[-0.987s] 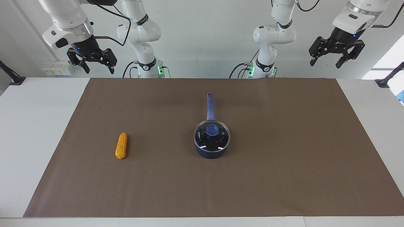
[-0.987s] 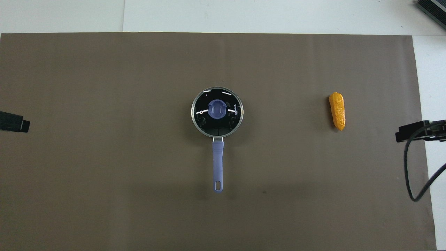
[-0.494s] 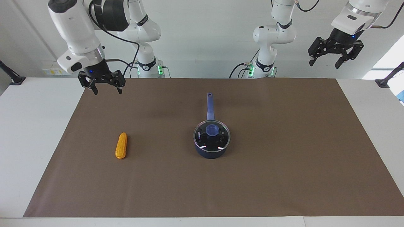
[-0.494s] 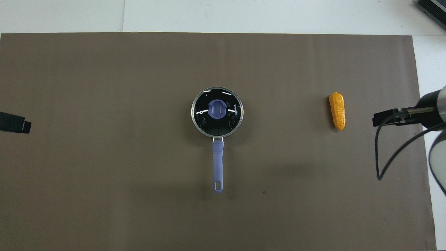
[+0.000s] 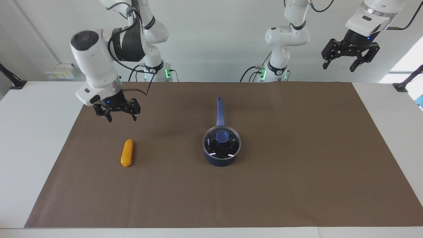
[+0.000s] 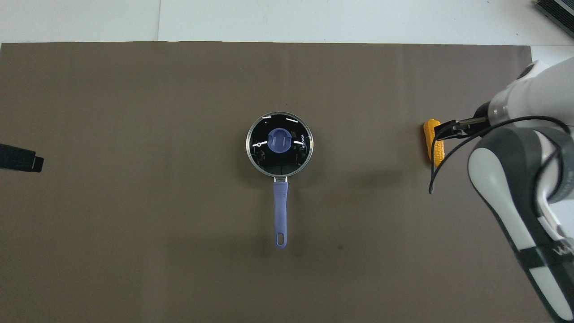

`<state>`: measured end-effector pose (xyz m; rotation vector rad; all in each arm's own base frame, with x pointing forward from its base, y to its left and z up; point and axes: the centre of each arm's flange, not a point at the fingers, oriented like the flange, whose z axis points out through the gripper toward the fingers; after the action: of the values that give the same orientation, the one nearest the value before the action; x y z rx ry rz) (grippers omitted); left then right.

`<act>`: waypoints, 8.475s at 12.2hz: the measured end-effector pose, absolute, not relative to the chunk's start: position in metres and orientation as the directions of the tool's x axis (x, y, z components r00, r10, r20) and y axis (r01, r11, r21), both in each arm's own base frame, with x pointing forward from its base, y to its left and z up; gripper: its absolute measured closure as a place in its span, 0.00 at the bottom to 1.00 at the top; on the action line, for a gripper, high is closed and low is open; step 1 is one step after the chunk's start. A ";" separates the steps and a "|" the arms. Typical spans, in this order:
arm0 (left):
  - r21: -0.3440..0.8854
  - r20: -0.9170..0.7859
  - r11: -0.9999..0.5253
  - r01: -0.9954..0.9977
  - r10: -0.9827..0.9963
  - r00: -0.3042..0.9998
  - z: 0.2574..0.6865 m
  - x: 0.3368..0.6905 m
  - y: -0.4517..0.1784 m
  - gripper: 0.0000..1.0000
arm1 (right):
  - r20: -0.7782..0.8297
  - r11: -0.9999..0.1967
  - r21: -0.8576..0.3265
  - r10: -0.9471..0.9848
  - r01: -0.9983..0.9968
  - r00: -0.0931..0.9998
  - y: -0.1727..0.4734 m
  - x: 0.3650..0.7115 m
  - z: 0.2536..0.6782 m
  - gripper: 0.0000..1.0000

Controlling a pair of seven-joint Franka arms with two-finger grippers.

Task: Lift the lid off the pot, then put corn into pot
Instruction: 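Grasp the yellow corn with the right gripper while the left gripper approaches the pot, then grasp the glass lid knob with the left gripper while the right gripper lifts the corn, then lift the glass lid off the pot and move it aside with the left gripper, then bring the right gripper's corn over the pot while the left gripper lowers the lid, then release the corn into the pot while the left gripper opens off the lid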

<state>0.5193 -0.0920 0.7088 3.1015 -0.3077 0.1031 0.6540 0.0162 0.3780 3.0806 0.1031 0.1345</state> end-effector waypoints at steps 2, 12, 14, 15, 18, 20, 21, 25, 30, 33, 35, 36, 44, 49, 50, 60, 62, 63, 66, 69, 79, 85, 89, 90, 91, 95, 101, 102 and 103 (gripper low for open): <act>0.029 0.094 -0.982 -0.185 -0.182 0.979 0.695 0.525 -0.146 0.00 | 0.068 -0.997 0.062 0.044 0.039 0.997 -0.002 0.658 0.349 0.00; 0.073 0.089 -0.991 -0.114 -0.107 0.990 0.579 0.546 -0.333 0.00 | 0.003 -0.994 0.064 0.090 0.090 0.996 -0.020 0.645 0.290 0.52; 0.053 0.103 -0.995 -0.089 -0.083 0.991 0.552 0.544 -0.363 0.00 | -0.007 -0.993 0.063 0.095 0.095 0.995 -0.018 0.644 0.291 0.59; 0.041 0.108 -0.996 -0.078 -0.074 0.991 0.536 0.542 -0.379 0.00 | -0.017 -0.993 0.062 0.103 0.104 0.995 -0.015 0.646 0.297 0.59; 0.048 0.119 -0.996 -0.075 -0.069 0.991 0.501 0.541 -0.404 0.00 | -0.028 -0.987 0.059 0.146 0.148 0.989 0.014 0.656 0.350 0.59; 0.039 0.127 -0.997 -0.074 -0.068 0.990 0.479 0.538 -0.416 0.00 | 0.013 -0.981 0.060 0.185 0.184 0.983 0.042 0.653 0.396 0.59; 0.030 0.136 -0.997 -0.077 -0.073 0.988 0.467 0.538 -0.423 0.00 | 0.020 -0.979 0.058 0.196 0.194 0.980 0.056 0.648 0.414 0.59; 0.038 0.156 -0.997 -0.072 -0.066 0.986 0.441 0.550 -0.427 0.00 | 0.032 -0.985 0.051 0.168 0.166 0.985 0.115 0.631 0.439 0.59; 0.006 0.161 -0.996 -0.086 -0.084 0.983 0.414 0.557 -0.430 0.00 | 0.035 -0.989 0.054 0.142 0.140 0.989 0.100 0.634 0.438 0.59; 0.014 0.173 -0.996 -0.089 -0.085 0.981 0.413 0.558 -0.431 0.00 | 0.035 -0.992 0.054 0.114 0.112 0.993 0.081 0.637 0.436 0.59; 0.019 0.179 -0.996 -0.090 -0.085 0.980 0.414 0.559 -0.432 0.11 | 0.034 -0.992 0.053 0.116 0.115 0.993 0.083 0.637 0.435 0.59; 0.022 0.183 -0.996 -0.091 -0.085 0.979 0.413 0.559 -0.432 0.29 | 0.034 -0.992 0.053 0.119 0.117 0.992 0.085 0.637 0.435 0.59; 0.016 0.201 -0.995 -0.099 -0.093 0.975 0.421 0.558 -0.432 0.39 | 0.034 -0.992 0.053 0.115 0.113 0.993 0.086 0.636 0.435 0.59; 0.008 0.240 -0.999 -0.043 -0.040 0.970 0.471 0.571 -0.391 0.39 | 0.081 -0.995 0.051 0.092 0.088 0.993 0.081 0.647 0.460 0.59; -0.001 0.237 -1.000 -0.028 -0.028 0.971 0.470 0.583 -0.372 0.39 | 0.092 -0.995 0.050 0.088 0.084 0.992 0.084 0.650 0.467 0.59; -0.105 0.183 -0.990 -0.091 -0.109 0.977 0.419 0.669 -0.102 0.39 | 0.057 -0.999 0.041 0.034 0.032 0.998 0.154 0.644 0.453 0.59; -0.092 0.188 -0.987 -0.135 -0.151 0.971 0.407 0.666 -0.061 0.39 | 0.063 -0.998 0.036 0.053 0.050 0.997 0.209 0.642 0.447 0.59; -0.089 0.207 -0.985 -0.147 -0.162 0.965 0.399 0.659 -0.046 0.39 | 0.072 -0.998 0.030 0.061 0.059 0.996 0.232 0.641 0.447 0.59; -0.087 0.217 -0.986 -0.146 -0.161 0.963 0.368 0.634 -0.021 0.39 | 0.099 -0.999 -0.009 0.041 0.043 0.994 0.299 0.640 0.446 0.59; -0.047 0.208 -0.984 -0.173 -0.179 0.962 0.359 0.627 -0.017 0.39 | 0.126 -0.999 -0.038 -0.011 -0.006 0.992 0.363 0.643 0.423 0.59; 0.011 0.154 -0.970 -0.243 -0.238 0.959 0.338 0.611 -0.003 0.33 | 0.099 -0.996 -0.089 -0.029 -0.020 0.995 0.397 0.645 0.373 0.59; 0.018 0.142 -0.962 -0.272 -0.267 0.953 0.430 0.631 -0.015 0.00 | 0.052 -0.997 -0.069 -0.027 -0.023 0.998 0.394 0.636 0.341 0.59; 0.002 0.159 -0.962 -0.272 -0.268 0.950 0.539 0.606 -0.028 0.00 | 0.049 -0.997 -0.069 -0.028 -0.024 0.998 0.392 0.632 0.333 0.53; 0.002 0.152 -0.963 -0.270 -0.266 0.952 0.560 0.596 -0.028 0.00 | 0.051 -0.997 -0.072 -0.028 -0.024 0.998 0.393 0.631 0.334 0.46; 0.004 0.135 -0.963 -0.269 -0.266 0.955 0.583 0.585 -0.027 0.00 | 0.054 -0.997 -0.076 -0.028 -0.023 0.998 0.393 0.631 0.338 0.37; 0.011 0.061 -0.964 -0.265 -0.264 0.963 0.647 0.555 -0.023 0.00 | 0.109 -0.993 -0.108 -0.050 -0.038 0.993 0.386 0.634 0.383 0.00; 0.014 0.043 -0.964 -0.264 -0.263 0.964 0.657 0.549 -0.023 0.00 | 0.153 -0.980 -0.118 -0.180 -0.162 0.972 0.265 0.655 0.509 0.00; 0.013 0.048 -0.964 -0.265 -0.264 0.963 0.659 0.547 -0.023 0.00 | 0.145 -0.980 -0.108 -0.182 -0.167 0.973 0.240 0.653 0.528 0.00; 0.012 0.050 -0.964 -0.266 -0.265 0.963 0.660 0.547 -0.024 0.00 | 0.141 -0.981 -0.101 -0.182 -0.168 0.973 0.217 0.651 0.546 0.00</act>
<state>0.5467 -0.0240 0.6601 3.0938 -0.4188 0.0743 0.6506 0.2172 0.5464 3.2084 -0.2852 0.2422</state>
